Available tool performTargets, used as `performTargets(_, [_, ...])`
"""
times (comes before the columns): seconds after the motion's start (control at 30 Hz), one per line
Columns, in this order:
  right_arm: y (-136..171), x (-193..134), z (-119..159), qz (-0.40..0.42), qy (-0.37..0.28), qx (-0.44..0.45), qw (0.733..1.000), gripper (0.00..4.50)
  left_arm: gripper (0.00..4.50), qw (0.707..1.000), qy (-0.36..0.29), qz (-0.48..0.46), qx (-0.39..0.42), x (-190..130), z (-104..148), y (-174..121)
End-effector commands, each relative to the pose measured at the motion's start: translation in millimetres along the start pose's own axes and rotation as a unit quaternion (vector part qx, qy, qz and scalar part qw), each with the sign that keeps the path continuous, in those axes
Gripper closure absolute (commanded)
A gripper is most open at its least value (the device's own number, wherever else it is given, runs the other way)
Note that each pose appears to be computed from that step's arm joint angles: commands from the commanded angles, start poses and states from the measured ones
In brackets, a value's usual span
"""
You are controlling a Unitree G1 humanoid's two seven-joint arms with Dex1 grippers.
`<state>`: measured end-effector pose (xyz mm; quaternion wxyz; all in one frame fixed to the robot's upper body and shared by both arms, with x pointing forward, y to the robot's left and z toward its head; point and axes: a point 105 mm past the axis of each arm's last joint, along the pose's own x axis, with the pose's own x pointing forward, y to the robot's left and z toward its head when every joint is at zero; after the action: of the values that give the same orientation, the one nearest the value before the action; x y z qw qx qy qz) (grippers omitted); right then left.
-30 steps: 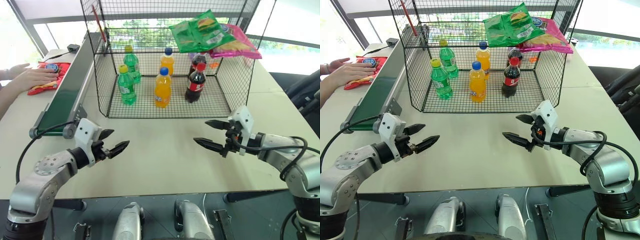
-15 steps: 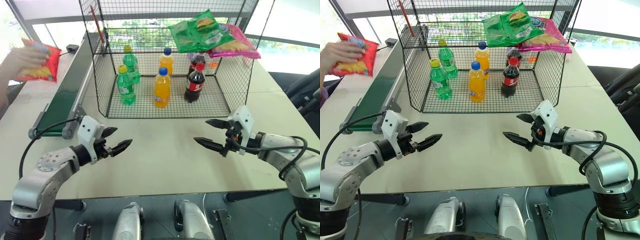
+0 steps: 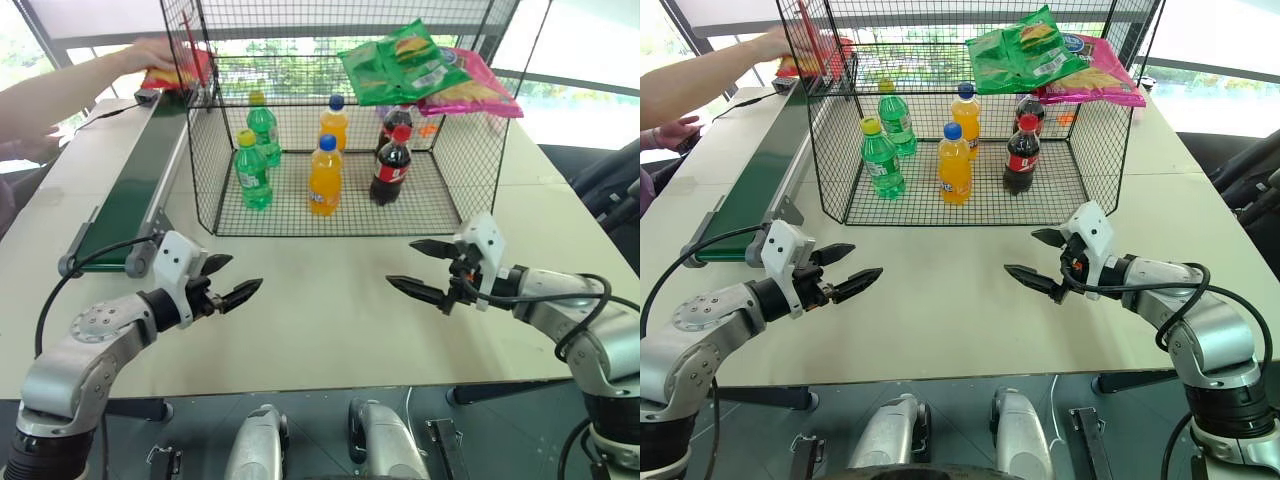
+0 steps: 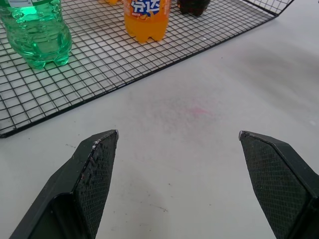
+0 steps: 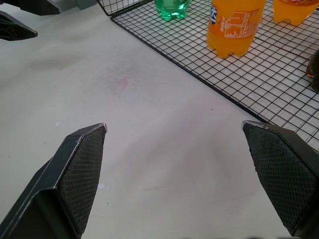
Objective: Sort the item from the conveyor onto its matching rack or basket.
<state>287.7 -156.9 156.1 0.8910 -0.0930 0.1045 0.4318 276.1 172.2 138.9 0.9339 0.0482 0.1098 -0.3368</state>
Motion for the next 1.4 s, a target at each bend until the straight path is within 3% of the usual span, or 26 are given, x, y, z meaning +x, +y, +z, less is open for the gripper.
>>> performTargets(0.03, [-1.6,-0.7,10.1,-0.001,-0.016,-0.017,1.0,0.0,0.43,1.0,-0.014,0.005,0.021,-2.3,9.3,-1.0])
performTargets(0.27, [-3.4,-0.2,11.0,0.001,-0.013,-0.02,1.0,0.0,0.43,0.999,-0.017,0.011,0.033,-1.9,12.3,-2.8])
performTargets(0.4, [-8.6,-1.3,12.5,0.002,-0.011,-0.025,1.0,0.0,0.43,0.997,-0.033,0.01,0.069,-2.3,32.0,-5.2])
performTargets(0.6, [-21.0,-3.8,19.8,-0.011,-0.017,-0.042,0.999,0.0,0.43,0.985,-0.02,0.076,0.155,-27.6,60.8,28.4])
performTargets(0.7, [-5.2,7.2,24.4,0.024,-0.028,-0.046,0.998,0.0,0.43,0.948,0.053,0.16,0.269,-61.2,60.9,72.5])
performTargets(0.87, [24.5,23.3,45.7,0.075,-0.071,-0.051,0.993,0.0,0.43,0.86,0.083,0.288,0.414,-105.4,86.9,126.4])
performTargets(1.07, [41.6,30.7,58.5,0.107,-0.088,-0.06,0.989,0.0,0.43,0.743,0.19,0.319,0.556,-133.8,73.9,158.7])
performTargets(1.4, [41.1,35.0,57.8,0.105,-0.086,-0.067,0.989,0.0,0.43,0.722,0.199,0.269,0.606,-105.0,43.0,155.6])
